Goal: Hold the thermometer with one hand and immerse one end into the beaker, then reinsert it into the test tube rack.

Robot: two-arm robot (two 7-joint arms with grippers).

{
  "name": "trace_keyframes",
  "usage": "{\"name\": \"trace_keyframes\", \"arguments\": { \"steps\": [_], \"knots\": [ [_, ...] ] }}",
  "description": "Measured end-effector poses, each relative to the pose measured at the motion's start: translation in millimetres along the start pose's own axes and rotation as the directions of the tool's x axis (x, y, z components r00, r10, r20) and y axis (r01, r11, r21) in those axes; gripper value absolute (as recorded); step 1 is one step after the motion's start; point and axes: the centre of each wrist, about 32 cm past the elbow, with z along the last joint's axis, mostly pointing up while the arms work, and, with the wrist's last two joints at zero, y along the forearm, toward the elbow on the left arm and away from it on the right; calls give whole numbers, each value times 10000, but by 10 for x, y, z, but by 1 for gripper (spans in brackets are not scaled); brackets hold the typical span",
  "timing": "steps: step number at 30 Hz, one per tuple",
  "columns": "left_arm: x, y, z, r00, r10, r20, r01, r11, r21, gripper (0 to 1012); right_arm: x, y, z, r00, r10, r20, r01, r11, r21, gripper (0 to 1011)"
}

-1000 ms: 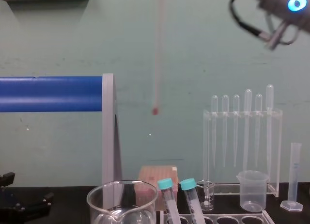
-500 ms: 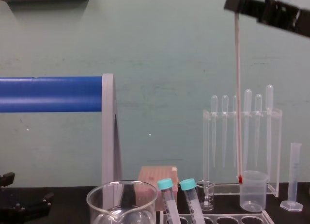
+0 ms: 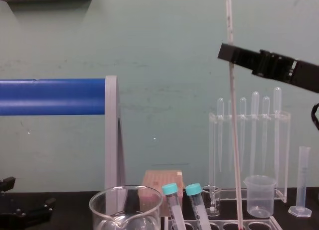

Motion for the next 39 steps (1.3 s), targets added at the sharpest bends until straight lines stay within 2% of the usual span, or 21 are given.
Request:
{"name": "trace_keyframes", "arguments": {
  "steps": [5,15,26,39],
  "knots": [
    [0,0,0,10000,0,0,0,10000,0,1008,2,13,-80,10000,55,0,-55,9998,-184,57],
    [0,0,0,10000,0,0,0,10000,0,1008,31,41,-234,9977,534,426,-516,9978,-418,57],
    [0,0,0,10000,0,0,0,10000,0,1008,40,42,-434,9961,730,492,-674,9919,-1074,57],
    [0,0,0,10000,0,0,0,10000,0,1008,53,61,-479,9956,743,564,-666,9896,-1273,57]
  ]
}}
